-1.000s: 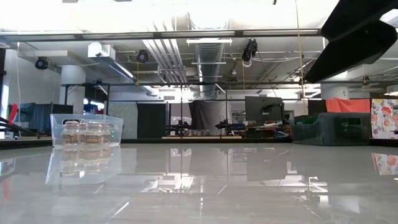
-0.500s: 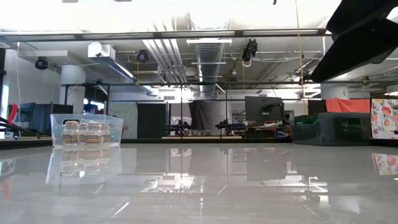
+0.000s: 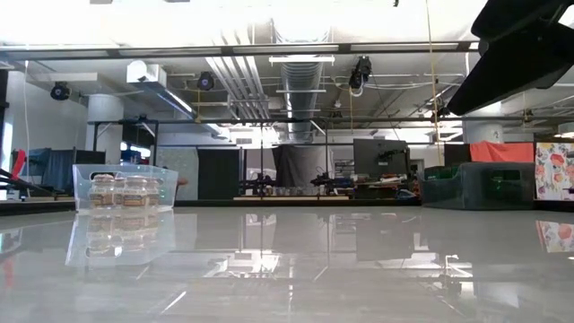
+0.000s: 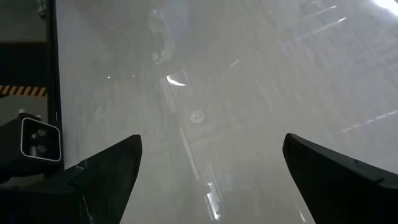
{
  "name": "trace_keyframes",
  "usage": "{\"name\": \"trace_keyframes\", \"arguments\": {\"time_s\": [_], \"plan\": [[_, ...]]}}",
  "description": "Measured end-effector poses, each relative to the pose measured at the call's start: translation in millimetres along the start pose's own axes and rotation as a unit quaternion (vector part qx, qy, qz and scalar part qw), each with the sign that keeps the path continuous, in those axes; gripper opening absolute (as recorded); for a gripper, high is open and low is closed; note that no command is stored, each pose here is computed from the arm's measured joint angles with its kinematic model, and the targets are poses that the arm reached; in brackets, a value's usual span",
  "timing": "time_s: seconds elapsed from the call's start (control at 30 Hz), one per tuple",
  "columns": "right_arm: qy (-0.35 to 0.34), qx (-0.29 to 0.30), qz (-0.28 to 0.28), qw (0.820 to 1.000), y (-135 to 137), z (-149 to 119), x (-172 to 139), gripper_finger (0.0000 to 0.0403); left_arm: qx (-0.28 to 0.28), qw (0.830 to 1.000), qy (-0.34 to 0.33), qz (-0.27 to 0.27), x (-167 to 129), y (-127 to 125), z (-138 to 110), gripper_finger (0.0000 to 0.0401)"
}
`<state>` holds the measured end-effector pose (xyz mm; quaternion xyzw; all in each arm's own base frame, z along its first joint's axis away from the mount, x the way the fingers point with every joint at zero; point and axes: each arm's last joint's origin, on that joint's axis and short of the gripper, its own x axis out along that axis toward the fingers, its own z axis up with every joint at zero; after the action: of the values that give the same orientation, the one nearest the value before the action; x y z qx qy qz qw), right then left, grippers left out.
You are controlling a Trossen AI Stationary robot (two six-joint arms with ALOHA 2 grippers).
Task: Sort spices by type
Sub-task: Put the red seasoning can into the white bin, then return to Home Position
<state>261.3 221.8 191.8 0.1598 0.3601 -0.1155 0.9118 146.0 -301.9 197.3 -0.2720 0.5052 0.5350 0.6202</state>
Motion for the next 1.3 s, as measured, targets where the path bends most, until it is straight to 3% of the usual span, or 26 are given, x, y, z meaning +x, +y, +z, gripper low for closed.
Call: {"name": "trace_keyframes", "arguments": {"time_s": [0.3,0.97,1.13,1.3], "plan": [[0.007,0.000,0.004,1.000,0,0,0,0.0380,0.008,1.000,0.004,-0.005,-5,1,2,0.0256],[0.007,-0.001,0.006,1.000,1,-1,-1,0.0380,0.001,1.000,-0.014,0.012,-9,6,9,0.0258],[0.007,-0.001,0.007,1.000,1,-1,-1,0.0380,0.045,0.999,-0.006,0.004,-15,7,13,0.0259],[0.005,-0.001,0.009,1.000,2,-1,-1,0.0380,0.098,0.994,-0.017,-0.041,-29,7,21,0.0259]]}}
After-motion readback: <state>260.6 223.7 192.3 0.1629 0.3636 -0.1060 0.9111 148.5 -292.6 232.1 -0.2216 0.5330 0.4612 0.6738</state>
